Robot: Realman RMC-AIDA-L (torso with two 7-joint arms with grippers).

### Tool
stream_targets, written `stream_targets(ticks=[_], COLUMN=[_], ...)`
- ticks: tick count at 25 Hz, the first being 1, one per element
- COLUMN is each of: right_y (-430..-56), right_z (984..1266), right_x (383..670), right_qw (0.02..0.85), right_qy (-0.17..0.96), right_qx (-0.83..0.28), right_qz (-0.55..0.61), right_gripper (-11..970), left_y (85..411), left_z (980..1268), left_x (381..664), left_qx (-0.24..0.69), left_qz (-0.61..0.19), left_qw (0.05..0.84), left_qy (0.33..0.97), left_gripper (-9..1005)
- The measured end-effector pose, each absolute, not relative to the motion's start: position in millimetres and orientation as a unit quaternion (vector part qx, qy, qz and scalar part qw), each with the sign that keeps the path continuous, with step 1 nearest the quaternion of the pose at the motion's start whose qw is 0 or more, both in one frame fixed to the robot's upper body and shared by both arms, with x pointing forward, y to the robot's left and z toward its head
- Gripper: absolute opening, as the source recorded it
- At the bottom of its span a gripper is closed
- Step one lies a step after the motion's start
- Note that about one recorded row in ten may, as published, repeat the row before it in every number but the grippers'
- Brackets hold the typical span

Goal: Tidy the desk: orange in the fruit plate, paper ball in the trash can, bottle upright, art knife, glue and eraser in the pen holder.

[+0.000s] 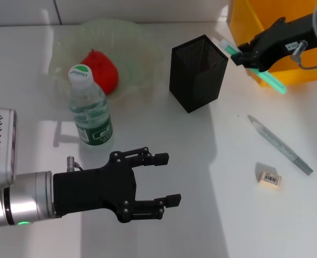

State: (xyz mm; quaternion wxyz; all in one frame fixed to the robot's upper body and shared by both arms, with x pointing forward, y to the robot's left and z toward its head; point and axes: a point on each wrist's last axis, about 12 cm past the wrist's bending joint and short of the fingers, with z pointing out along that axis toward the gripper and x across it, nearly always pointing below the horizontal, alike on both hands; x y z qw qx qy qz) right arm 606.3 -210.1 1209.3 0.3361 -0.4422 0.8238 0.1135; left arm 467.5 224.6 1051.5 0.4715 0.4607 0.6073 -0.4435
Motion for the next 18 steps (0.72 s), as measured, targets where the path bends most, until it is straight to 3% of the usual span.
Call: stream_targets(ticks=[3, 7, 13, 18], right_y=[-216.2, -215.8, -197.9, -184.9], right_z=[1233.1, 1244.5, 1226.9, 1207.4], right_x=[593.2, 591.4, 607.9, 619.2], right_qw=[0.414, 0.510, 0.571, 0.573], right_qy=[0.793, 0.740, 0.693, 0.689], right_qx=[-0.429, -0.408, -0.396, -0.402], right_qz=[0.128, 0.159, 0.191, 0.186], right_gripper=[205, 212, 223, 232], left_y=[224.5, 224.2, 223.2, 223.8], left_z=[1051.5, 1051.3, 1052.7, 1052.7], left_x=[467.5, 468.1, 469.8, 469.6], left_qx=[0.461, 0.461, 0.463, 0.461], left_qz=[-0.443, -0.444, -0.443, -0.445], left_qw=[0.472, 0.471, 0.472, 0.470], left_qy=[0.607, 0.608, 0.605, 0.607], left_gripper=[783, 783, 783, 783])
